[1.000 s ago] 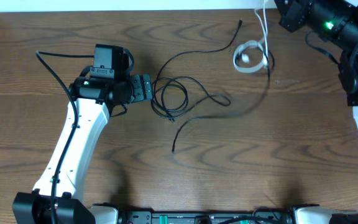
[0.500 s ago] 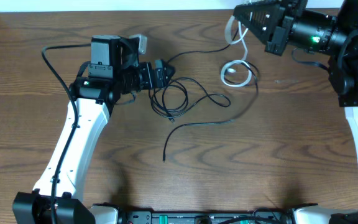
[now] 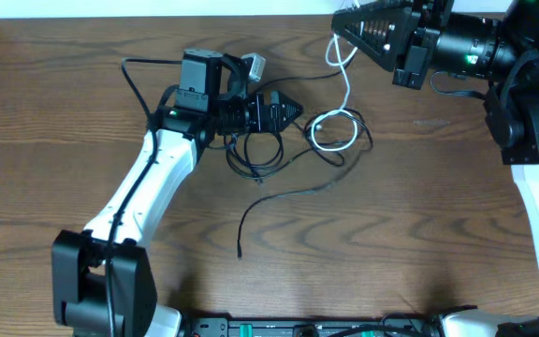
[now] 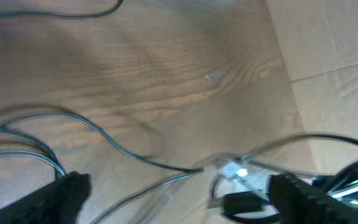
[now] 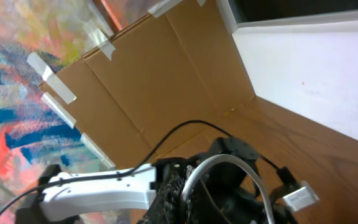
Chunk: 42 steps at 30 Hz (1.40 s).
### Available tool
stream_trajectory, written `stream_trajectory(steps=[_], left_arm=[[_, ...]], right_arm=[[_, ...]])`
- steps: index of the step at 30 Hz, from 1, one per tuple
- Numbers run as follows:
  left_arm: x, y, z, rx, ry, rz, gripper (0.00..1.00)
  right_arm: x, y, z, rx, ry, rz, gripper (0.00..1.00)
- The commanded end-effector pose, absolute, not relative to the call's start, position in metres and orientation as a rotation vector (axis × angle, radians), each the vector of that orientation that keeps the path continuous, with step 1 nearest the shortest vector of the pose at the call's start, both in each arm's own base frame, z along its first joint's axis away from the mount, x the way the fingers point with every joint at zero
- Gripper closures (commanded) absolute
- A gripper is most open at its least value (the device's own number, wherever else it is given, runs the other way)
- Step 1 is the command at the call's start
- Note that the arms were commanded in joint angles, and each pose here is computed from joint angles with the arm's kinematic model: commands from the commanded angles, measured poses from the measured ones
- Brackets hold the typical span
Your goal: Untangle cables
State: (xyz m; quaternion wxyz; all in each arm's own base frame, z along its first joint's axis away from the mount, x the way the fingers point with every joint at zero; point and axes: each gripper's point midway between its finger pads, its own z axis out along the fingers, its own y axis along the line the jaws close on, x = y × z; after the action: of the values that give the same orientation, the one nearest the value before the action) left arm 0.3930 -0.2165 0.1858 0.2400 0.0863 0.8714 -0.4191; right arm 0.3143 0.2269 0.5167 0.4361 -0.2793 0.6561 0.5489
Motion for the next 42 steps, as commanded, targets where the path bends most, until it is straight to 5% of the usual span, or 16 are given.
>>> stream_trajectory(steps=[1,7,14,22,24,28,34,38,42], left_arm=[[0.392,-0.23,0.177,0.274,2.396,-1.179,0.18],[0.376,-0.258,0.179,0.396,2.372,-1.285,0.24],[0.343,-0.283,0.232,0.681,2.1,-1.674,0.09],[0.342,-0.29,0.233,0.742,2.056,-1.634,0.09],[0.34,-0.293,0.233,0.753,2.055,-1.633,0.24],[0.34,-0.29,0.23,0.734,2.079,-1.638,0.76],[0.35,-0.267,0.222,0.621,2.151,-1.633,0.92],[0.354,-0.255,0.218,0.56,2.189,-1.636,0.92],[0.353,-0.253,0.216,0.555,2.199,-1.635,0.92]], right_arm=[[0.296,0.225,0.531,-0.718,1.596,1.374,0.99],[0.297,0.225,0.531,-0.718,1.597,1.373,0.98],[0.296,0.225,0.531,-0.718,1.597,1.374,0.98],[0.296,0.225,0.531,-0.712,1.6,1.381,0.98],[0.296,0.225,0.531,-0.711,1.6,1.38,0.98],[0.302,0.22,0.531,-0.684,1.604,1.358,0.99],[0.357,0.162,0.516,-0.375,1.703,1.133,0.99],[0.408,0.062,0.446,0.12,1.95,0.637,0.99],[0.399,-0.029,0.37,0.541,2.162,0.116,0.99]])
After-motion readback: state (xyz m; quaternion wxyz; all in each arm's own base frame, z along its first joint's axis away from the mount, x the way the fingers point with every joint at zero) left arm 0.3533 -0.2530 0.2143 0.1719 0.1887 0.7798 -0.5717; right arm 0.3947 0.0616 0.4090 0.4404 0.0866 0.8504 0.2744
